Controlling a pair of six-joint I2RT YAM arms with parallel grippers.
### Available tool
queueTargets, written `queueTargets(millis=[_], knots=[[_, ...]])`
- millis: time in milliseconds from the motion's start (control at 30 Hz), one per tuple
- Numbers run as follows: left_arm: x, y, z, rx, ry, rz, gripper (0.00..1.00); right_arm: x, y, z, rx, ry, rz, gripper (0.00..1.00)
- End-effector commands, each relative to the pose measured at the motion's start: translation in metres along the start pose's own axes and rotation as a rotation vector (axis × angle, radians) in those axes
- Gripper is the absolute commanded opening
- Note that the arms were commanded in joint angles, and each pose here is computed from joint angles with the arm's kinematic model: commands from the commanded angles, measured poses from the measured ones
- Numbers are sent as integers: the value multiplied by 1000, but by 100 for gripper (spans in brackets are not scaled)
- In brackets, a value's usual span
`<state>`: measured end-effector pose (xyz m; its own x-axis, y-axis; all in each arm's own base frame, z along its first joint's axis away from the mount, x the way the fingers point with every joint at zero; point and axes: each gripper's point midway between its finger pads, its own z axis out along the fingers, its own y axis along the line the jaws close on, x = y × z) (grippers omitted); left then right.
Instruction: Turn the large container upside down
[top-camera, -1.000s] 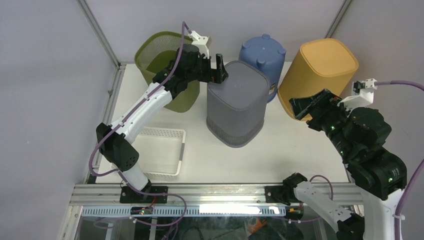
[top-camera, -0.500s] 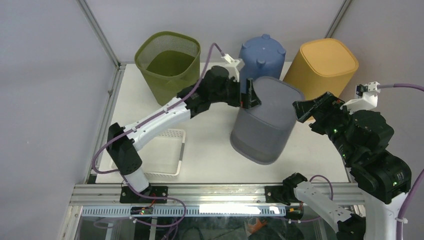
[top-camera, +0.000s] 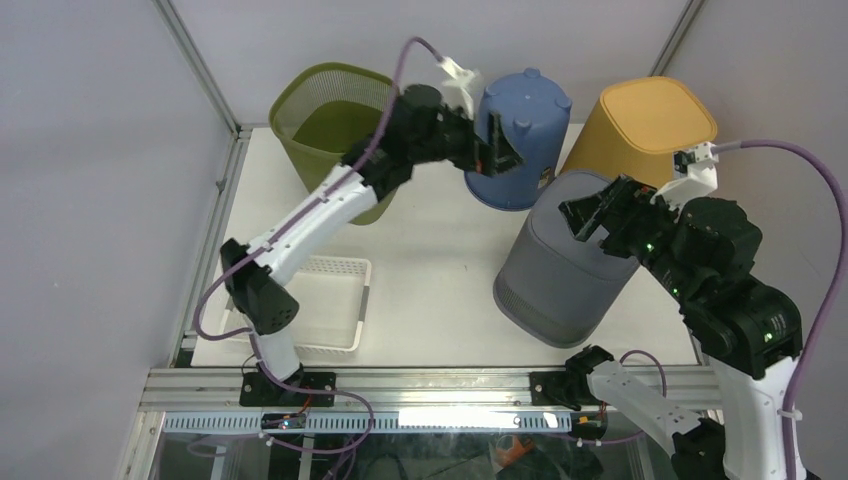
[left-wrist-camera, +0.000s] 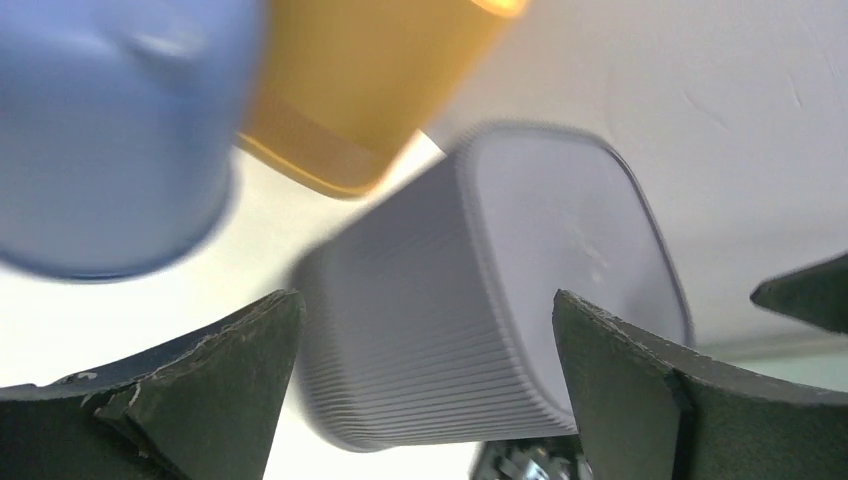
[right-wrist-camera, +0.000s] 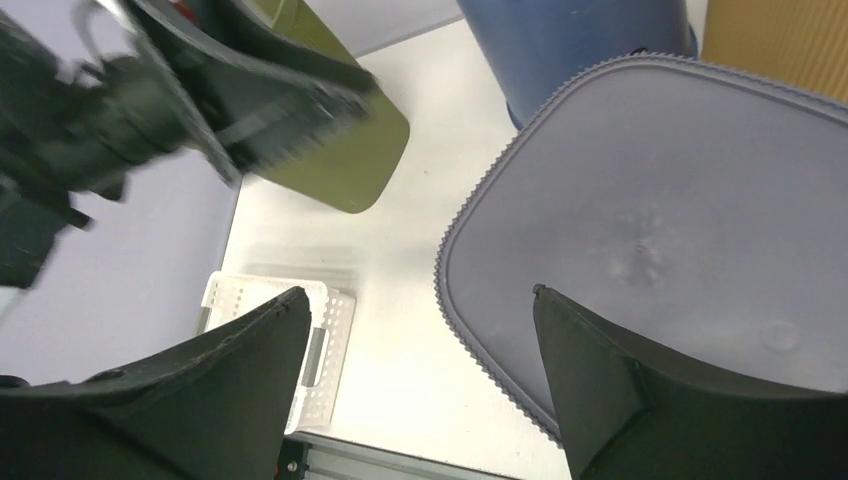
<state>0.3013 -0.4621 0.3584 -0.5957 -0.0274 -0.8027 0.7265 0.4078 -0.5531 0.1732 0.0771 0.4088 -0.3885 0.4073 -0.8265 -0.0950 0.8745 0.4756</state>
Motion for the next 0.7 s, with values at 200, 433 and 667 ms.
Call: queueTargets(millis=[200, 433, 667], knots=[[-125, 67, -151, -464, -339, 210, 99, 24, -8, 68, 130, 137, -6, 84], [-132, 148, -186, -849, -290, 272, 99, 22, -84, 58, 523, 86, -116, 89], [-101, 209, -182, -936, -126, 245, 99, 11, -109, 36, 668, 39, -118, 91]])
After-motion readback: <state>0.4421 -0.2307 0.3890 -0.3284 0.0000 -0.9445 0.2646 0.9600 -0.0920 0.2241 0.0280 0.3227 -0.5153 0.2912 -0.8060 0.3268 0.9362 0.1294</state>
